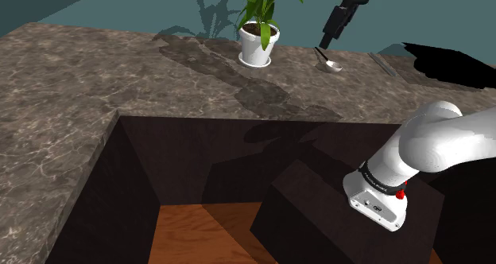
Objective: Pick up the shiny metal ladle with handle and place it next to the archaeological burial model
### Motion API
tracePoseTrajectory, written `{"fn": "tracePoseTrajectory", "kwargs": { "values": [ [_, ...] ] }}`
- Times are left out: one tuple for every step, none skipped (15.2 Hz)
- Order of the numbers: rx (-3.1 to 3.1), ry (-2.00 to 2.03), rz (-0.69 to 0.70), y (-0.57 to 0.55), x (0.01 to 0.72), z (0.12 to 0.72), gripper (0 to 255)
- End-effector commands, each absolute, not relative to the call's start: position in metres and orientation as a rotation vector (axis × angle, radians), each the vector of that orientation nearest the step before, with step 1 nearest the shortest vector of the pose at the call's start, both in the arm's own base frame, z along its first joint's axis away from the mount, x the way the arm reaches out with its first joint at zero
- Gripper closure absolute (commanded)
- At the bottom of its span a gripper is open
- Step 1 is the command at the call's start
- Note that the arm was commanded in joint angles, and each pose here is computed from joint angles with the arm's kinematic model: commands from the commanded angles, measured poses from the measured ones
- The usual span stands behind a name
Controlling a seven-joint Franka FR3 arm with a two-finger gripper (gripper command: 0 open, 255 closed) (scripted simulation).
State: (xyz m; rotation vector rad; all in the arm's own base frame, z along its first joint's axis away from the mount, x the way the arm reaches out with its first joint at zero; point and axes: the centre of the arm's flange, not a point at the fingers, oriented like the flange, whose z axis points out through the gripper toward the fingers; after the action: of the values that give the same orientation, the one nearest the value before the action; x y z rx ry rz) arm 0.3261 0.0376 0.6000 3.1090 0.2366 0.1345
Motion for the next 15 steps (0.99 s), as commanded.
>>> {"fn": "tracePoseTrajectory", "kwargs": {
  "values": [
    [3.109,0.237,0.134,0.038,0.326,0.600,0],
    [3.113,0.207,0.137,0.028,0.334,0.595,0],
    [3.116,0.177,0.139,0.019,0.342,0.591,0],
    [3.119,0.147,0.141,0.009,0.349,0.586,0],
    [3.122,0.117,0.143,-0.001,0.357,0.581,0],
    [3.125,0.087,0.145,-0.011,0.364,0.577,0],
    [3.127,0.057,0.148,-0.021,0.371,0.572,0],
    [3.129,0.027,0.150,-0.031,0.378,0.567,0],
    [3.131,-0.003,0.152,-0.042,0.384,0.562,0],
    [3.132,-0.034,0.154,-0.052,0.391,0.557,0],
    [3.133,-0.064,0.156,-0.063,0.397,0.553,0],
    [3.134,-0.094,0.158,-0.074,0.403,0.548,0],
    [3.134,-0.124,0.160,-0.084,0.409,0.543,0],
    [3.135,-0.154,0.162,-0.095,0.415,0.538,0],
    [3.134,-0.185,0.164,-0.106,0.420,0.533,0]
  ]
}}
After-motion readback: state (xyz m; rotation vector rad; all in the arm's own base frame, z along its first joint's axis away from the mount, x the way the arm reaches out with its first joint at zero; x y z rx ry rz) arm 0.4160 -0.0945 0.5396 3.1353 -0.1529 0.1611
